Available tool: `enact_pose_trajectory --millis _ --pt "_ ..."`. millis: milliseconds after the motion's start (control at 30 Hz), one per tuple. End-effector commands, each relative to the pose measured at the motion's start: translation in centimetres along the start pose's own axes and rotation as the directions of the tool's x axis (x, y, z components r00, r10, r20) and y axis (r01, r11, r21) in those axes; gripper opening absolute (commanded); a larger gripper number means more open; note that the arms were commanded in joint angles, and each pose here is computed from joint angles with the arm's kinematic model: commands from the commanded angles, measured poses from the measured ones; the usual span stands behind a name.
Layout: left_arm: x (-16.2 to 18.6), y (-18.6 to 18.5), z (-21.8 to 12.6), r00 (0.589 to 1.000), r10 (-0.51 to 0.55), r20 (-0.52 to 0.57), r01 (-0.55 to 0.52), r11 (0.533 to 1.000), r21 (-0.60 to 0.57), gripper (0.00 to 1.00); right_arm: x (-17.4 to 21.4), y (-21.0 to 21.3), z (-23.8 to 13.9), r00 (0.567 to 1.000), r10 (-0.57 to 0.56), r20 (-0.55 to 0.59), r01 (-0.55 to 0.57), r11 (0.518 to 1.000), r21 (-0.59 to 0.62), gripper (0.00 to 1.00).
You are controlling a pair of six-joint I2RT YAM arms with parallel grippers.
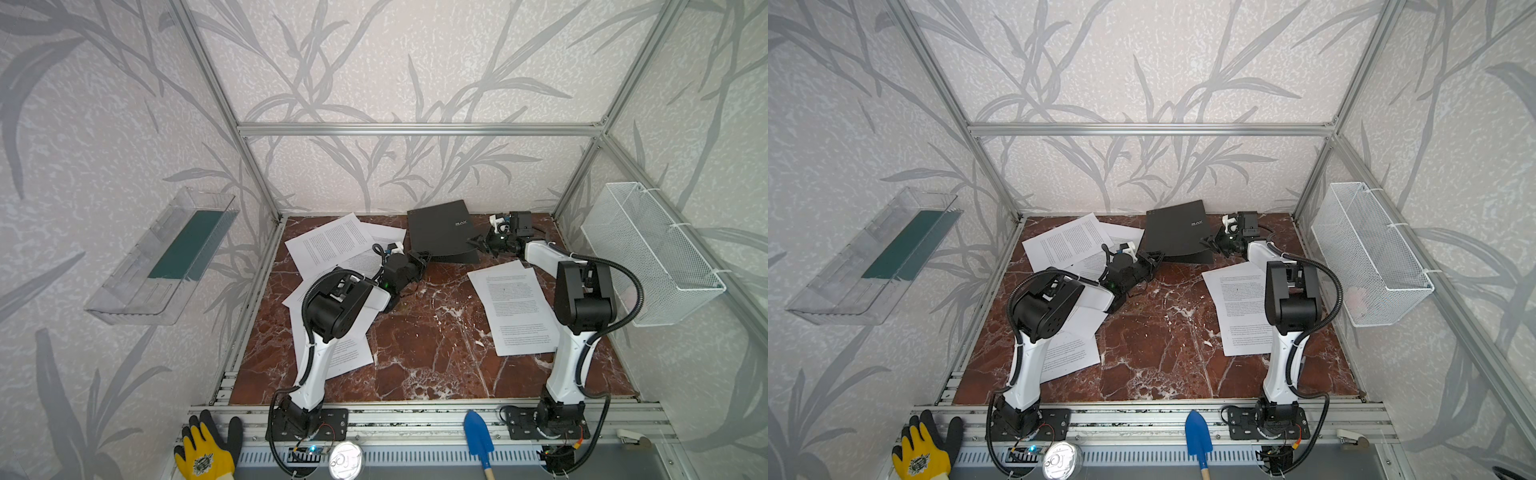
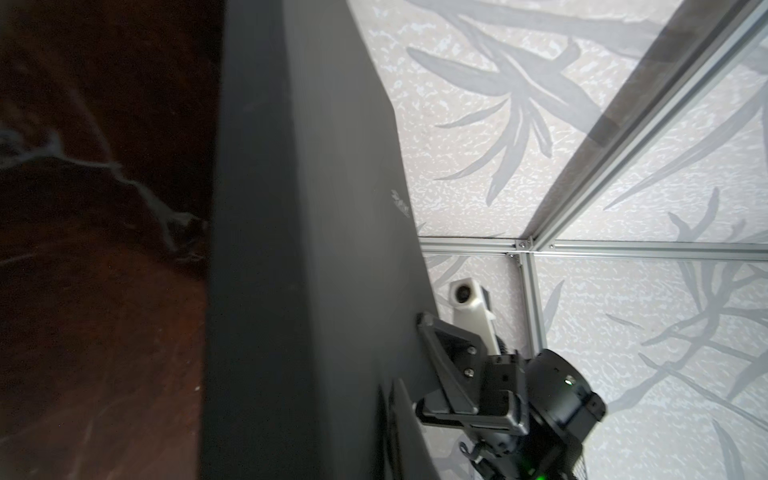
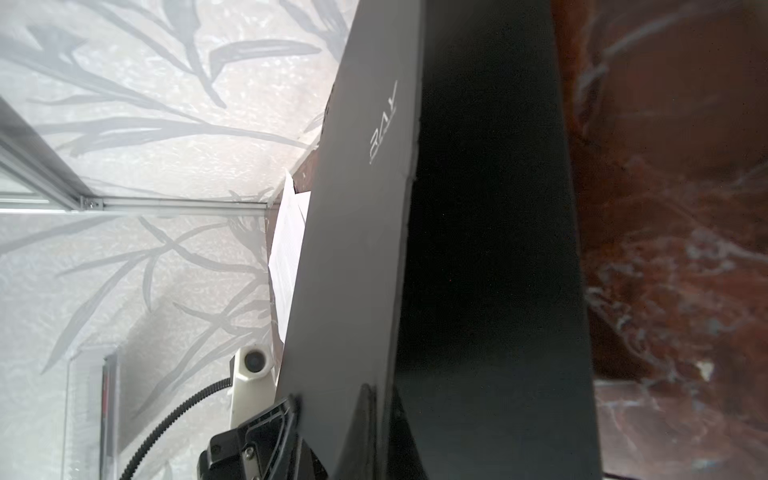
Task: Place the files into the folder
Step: 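Lift the folder's cover upright with the right gripper while the left gripper holds the edge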
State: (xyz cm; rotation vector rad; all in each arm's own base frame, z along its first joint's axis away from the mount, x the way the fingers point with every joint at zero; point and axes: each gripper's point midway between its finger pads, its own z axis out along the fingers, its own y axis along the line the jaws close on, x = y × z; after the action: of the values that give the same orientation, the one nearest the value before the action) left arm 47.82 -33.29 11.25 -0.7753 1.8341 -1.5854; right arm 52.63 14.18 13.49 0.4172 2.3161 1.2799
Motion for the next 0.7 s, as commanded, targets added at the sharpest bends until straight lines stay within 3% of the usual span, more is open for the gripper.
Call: enact_pose_trajectory --millis 0,300,433,667 --pt "0.4 -4.1 -0.2 0.998 0.052 -0.036 -0.047 0.992 0.116 0.16 -0.7 7.1 -2.6 0.99 -0.136 0.04 0.14 0.984 -0.115 0.0" --pt "2.6 -5.7 -1.7 0.968 0.204 -0.144 -0.195 0.978 0.071 0.44 0.2 13.2 -8.5 0.959 -0.239 0.154 0.251 0.966 -0.067 0.0" --pt "3.6 -6.2 -3.3 0.946 0.273 -0.177 -0.269 0.962 0.048 0.51 1.1 14.6 -10.0 0.95 -0.271 0.154 0.284 0.956 -0.068 0.0" --pt "5.7 -6.4 -7.0 0.869 0.412 -0.273 -0.438 0.898 -0.038 0.59 2.8 14.8 -11.8 0.929 -0.334 0.159 0.338 0.941 -0.002 0.0"
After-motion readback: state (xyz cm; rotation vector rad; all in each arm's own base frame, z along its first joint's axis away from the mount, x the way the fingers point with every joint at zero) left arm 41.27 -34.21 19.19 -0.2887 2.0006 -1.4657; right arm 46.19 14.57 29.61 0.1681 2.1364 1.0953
